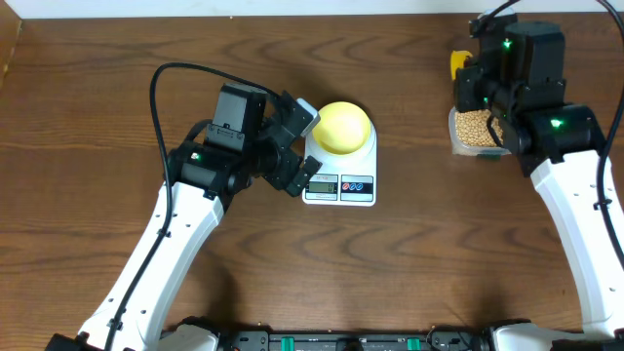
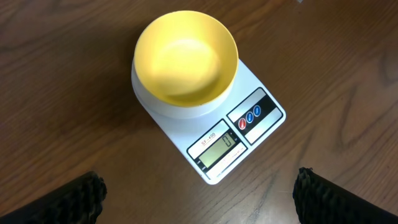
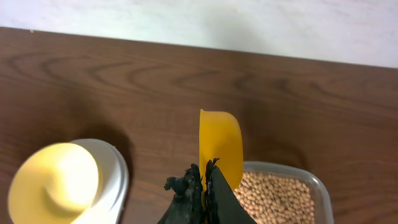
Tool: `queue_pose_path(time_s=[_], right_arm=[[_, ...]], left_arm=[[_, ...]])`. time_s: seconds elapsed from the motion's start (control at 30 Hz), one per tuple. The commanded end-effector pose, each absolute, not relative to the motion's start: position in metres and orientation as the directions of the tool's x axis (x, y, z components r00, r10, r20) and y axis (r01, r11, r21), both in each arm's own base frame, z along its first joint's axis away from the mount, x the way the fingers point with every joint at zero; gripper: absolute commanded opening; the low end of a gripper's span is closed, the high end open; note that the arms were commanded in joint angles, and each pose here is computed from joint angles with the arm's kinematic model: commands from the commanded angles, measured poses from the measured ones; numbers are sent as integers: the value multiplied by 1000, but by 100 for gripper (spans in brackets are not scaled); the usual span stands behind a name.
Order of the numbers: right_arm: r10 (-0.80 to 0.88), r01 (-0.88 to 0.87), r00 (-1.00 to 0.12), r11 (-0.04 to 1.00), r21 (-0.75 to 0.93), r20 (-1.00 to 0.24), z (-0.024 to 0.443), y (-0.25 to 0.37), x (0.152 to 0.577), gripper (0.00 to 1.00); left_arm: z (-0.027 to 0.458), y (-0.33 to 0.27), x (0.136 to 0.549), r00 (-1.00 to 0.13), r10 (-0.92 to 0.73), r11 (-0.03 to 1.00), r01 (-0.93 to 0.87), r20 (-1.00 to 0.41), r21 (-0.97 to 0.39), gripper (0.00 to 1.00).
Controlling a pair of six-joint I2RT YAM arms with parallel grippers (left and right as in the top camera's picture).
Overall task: Scoop item into bowl and weigh 50g on scale
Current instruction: 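Lower the yellow scoop with the right gripper into the soybean tub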
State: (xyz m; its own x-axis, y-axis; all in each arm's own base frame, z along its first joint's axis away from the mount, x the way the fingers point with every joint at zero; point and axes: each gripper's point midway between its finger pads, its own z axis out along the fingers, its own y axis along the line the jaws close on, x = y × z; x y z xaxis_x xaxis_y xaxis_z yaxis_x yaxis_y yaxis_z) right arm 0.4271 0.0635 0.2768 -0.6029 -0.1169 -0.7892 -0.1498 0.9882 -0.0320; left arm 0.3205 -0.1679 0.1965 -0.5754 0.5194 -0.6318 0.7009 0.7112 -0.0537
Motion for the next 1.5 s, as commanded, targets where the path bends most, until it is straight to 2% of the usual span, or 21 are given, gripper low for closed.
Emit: queue_pose_path(time_s=[0.0, 0.4, 1.0, 1.23, 1.47], right_arm=[[-141, -146, -591, 987, -67, -794, 289, 50, 429, 1], [-119, -70, -662, 993, -98, -740, 275, 2, 420, 1], [-71, 4, -853, 990, -141, -517, 175, -33, 432, 1], [-69, 39, -878, 976, -214, -474, 161, -48, 431, 1], [-66, 42, -884, 975, -220, -462, 156, -50, 432, 1]], left_arm=[[200, -168, 317, -580, 505, 714, 697, -639, -68, 98], [200, -168, 317, -580, 505, 714, 697, -639, -68, 98], [199, -168, 317, -580, 505, 714, 697, -638, -69, 98], [200, -168, 317, -580, 505, 714, 697, -639, -68, 98], [200, -168, 317, -580, 505, 714, 697, -639, -68, 98]])
